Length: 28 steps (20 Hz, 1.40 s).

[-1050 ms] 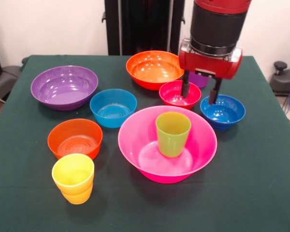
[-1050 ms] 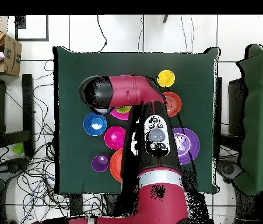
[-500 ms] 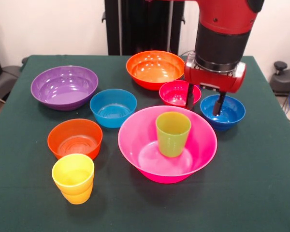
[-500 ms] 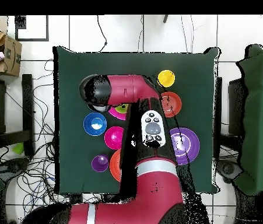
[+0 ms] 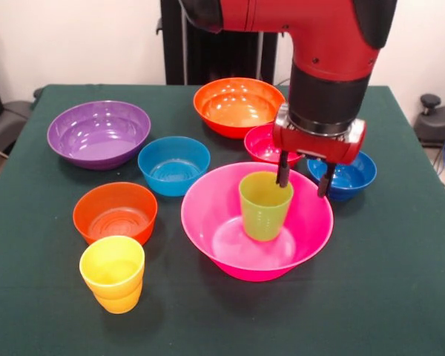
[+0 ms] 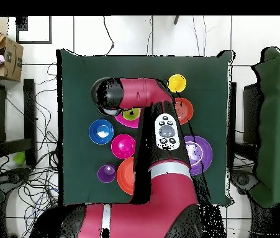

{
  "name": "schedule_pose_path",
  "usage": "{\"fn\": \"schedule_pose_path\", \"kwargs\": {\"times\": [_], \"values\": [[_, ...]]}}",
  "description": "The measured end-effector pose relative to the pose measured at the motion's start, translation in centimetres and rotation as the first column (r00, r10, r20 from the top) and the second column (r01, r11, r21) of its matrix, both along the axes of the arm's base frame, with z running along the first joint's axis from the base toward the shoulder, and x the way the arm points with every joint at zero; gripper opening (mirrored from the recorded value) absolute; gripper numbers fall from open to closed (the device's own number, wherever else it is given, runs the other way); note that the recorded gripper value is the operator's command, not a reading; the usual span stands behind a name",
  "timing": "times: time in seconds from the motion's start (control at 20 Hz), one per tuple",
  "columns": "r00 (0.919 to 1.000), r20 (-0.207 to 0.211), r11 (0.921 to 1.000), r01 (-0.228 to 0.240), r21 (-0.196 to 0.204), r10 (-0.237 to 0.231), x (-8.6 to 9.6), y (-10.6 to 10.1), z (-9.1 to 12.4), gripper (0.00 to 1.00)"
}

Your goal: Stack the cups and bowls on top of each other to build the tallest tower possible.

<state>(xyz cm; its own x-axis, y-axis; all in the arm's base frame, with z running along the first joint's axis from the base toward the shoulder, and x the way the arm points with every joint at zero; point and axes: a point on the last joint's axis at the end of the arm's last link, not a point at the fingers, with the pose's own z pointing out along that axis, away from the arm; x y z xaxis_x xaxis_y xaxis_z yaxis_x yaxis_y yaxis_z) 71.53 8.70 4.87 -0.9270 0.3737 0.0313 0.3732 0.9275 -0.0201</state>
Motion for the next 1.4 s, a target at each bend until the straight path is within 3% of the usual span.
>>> {"fn": "schedule_pose_path", "kwargs": {"times": [1.0,1.4], "values": [[0.9991,-0.039,0.9996,0.018,0.021,-0.017,-0.5,-0.7,-3.4,1.0],[0.9988,-0.034,0.999,0.036,0.025,-0.035,-0.3,-1.8,-4.2,1.0]]}}
